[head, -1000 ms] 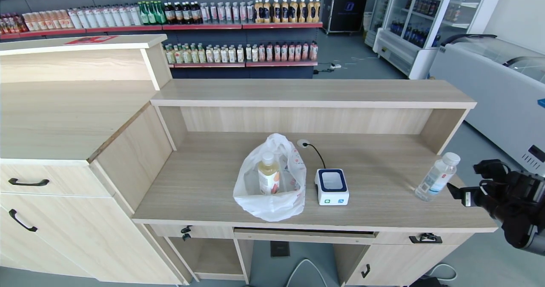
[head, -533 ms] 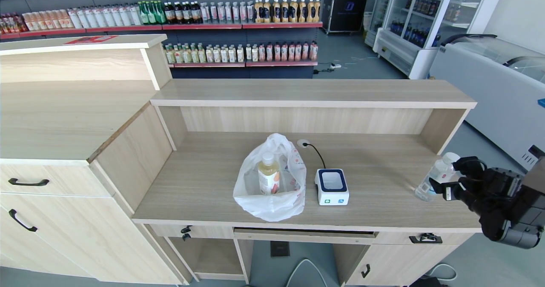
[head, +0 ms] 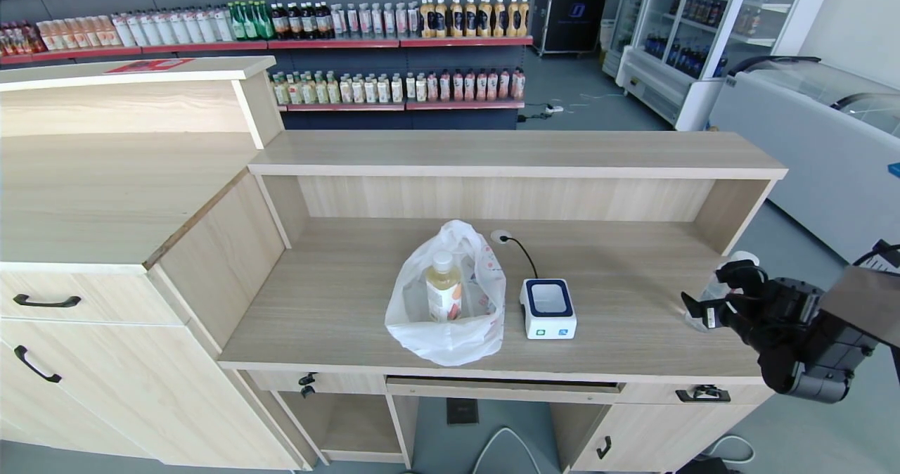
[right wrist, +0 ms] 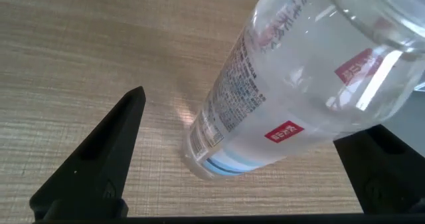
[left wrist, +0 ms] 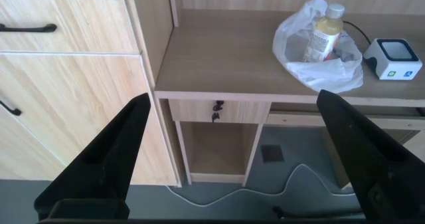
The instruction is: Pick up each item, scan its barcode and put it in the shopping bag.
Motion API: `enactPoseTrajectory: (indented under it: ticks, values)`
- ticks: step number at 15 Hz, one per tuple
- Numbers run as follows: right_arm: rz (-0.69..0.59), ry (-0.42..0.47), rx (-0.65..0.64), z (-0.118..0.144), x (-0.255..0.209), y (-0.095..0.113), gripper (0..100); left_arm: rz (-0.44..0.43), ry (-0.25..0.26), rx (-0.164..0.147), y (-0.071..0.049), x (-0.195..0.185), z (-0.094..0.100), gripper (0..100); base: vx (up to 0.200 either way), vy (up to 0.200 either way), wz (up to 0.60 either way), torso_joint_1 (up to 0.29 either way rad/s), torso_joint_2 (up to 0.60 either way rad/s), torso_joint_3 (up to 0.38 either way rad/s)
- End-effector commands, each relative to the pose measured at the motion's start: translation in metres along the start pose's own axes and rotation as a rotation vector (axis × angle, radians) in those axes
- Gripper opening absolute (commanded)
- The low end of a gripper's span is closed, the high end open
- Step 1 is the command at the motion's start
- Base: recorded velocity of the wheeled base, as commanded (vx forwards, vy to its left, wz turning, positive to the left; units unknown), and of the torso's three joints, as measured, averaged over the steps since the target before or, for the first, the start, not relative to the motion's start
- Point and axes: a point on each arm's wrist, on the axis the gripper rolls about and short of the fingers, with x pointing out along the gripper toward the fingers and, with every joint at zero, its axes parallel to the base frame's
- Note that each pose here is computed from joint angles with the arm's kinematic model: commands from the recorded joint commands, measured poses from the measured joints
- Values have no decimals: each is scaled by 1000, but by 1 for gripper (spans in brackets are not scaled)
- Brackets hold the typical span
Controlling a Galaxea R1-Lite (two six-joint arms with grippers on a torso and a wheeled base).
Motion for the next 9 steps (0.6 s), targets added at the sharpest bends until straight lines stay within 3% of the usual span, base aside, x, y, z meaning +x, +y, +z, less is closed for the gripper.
enactPoseTrajectory:
  ticks: [1,9]
  values:
    - [14,-5,-3,-6,8,8,100,0,0,-1,0,0,0,100,0,0,0,0,0,0]
    - [21,-34,-2,3,20,10,100,0,0,-1,0,0,0,100,0,0,0,0,0,0]
